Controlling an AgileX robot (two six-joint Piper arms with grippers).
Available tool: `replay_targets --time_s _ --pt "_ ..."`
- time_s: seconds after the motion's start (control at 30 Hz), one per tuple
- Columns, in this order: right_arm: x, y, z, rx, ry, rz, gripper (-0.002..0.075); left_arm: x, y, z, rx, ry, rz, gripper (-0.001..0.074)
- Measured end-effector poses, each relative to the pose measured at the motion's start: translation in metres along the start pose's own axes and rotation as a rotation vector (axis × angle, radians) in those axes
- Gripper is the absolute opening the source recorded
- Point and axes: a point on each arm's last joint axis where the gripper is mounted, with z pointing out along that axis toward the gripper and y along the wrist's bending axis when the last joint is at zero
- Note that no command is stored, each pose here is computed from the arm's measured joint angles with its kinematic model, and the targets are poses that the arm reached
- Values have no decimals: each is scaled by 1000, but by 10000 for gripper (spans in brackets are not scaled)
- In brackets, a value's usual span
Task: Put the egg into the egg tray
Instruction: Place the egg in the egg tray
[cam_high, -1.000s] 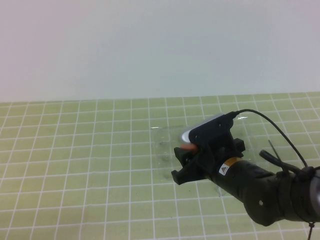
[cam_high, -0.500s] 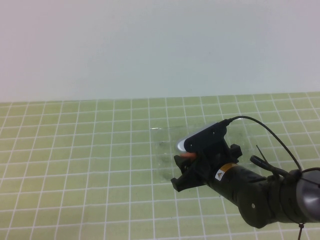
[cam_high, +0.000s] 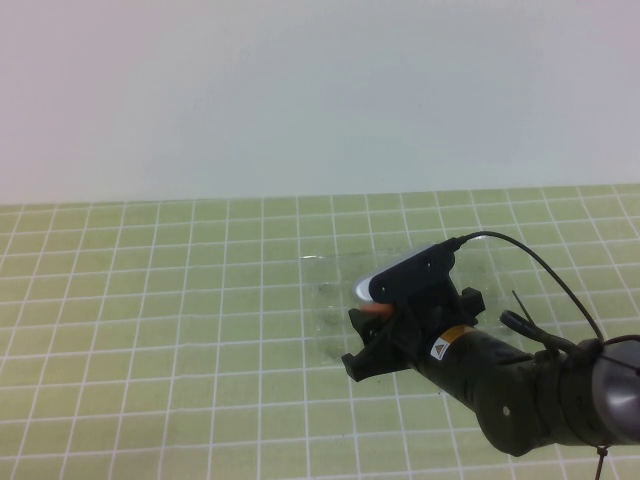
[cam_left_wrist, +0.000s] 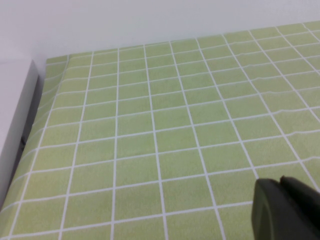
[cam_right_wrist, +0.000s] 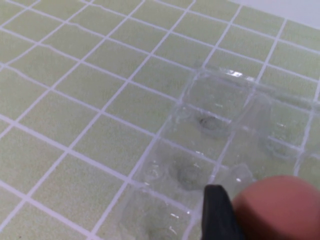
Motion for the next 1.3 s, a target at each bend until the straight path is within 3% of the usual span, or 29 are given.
replay_targets --time_s 0.47,0.7,0.83,1.2,1.3 --pt "7 0 5 8 11 -6 395 0 0 0 0 0 0 0" --pt "10 1 5 1 45 -10 482 0 0 0 0 0 0 0" --pt "10 1 4 -1 59 -4 496 0 0 0 0 0 0 0" --pt "-67 -6 -58 -29 -176 8 496 0 0 0 0 0 0 0" --pt "-91 -9 -88 -56 -240 26 435 0 0 0 0 0 0 0"
